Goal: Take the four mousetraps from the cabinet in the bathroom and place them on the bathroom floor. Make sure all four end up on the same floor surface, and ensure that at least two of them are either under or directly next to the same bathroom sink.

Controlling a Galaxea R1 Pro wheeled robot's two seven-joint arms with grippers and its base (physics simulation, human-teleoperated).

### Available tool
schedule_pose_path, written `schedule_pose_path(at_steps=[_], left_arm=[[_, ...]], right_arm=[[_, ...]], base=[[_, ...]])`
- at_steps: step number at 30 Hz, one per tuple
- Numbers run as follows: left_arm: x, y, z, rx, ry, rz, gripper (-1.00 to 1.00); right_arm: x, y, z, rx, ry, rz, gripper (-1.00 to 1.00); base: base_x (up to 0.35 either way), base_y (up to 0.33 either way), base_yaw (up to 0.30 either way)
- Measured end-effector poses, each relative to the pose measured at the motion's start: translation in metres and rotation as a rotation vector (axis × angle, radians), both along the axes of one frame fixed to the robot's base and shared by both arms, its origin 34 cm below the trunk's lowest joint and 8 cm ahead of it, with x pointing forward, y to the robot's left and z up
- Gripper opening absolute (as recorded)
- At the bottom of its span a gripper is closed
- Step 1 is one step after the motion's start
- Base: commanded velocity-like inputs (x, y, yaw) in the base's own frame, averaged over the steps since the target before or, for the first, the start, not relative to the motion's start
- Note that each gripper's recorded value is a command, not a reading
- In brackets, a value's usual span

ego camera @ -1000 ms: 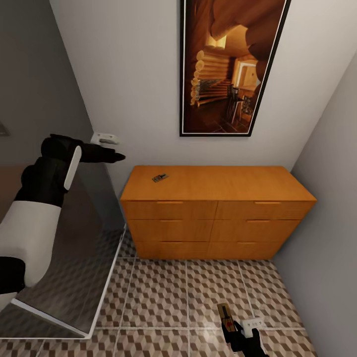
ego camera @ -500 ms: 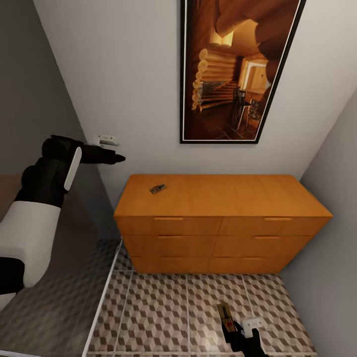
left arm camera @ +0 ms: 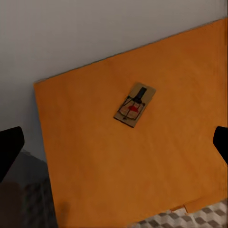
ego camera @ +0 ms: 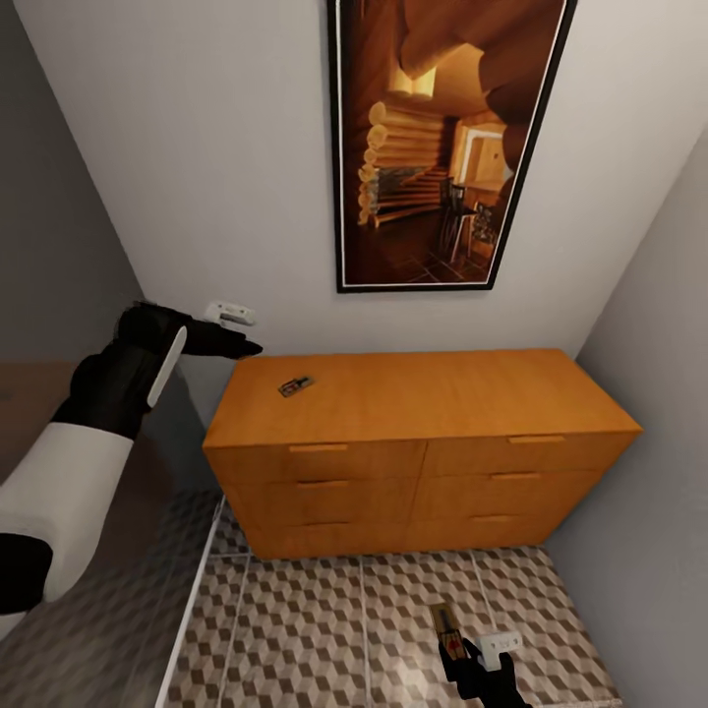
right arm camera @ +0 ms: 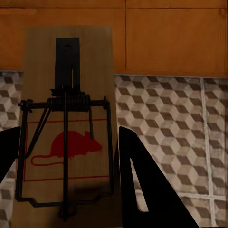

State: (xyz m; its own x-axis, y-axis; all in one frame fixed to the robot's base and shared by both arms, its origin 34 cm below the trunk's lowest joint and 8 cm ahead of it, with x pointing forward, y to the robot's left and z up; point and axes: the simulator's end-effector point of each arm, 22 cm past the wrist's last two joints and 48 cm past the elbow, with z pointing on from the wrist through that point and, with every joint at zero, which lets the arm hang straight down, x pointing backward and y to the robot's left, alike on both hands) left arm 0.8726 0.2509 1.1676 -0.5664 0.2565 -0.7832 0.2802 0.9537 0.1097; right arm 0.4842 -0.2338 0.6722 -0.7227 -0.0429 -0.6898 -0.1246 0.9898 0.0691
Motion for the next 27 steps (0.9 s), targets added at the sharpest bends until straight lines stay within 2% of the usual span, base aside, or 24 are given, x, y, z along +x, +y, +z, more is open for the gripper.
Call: schedule_pose_path(at_steps=[21,27], left_arm=[[-0.007,0.002,0.002,0.003,0.006,0.003,1.00],[-0.009,0.003,0.001,0.003,0.010,0.004,1.00]], right_arm=[[0.008,0.001,0.009,0.001,-0.025,0.001,-1.00],[0.010,0.001,0.011,0.000,-0.030,0.000,-1.00]], base=[[-0.039,0.027,-0.219],[-0.024,0.054,-0.070]])
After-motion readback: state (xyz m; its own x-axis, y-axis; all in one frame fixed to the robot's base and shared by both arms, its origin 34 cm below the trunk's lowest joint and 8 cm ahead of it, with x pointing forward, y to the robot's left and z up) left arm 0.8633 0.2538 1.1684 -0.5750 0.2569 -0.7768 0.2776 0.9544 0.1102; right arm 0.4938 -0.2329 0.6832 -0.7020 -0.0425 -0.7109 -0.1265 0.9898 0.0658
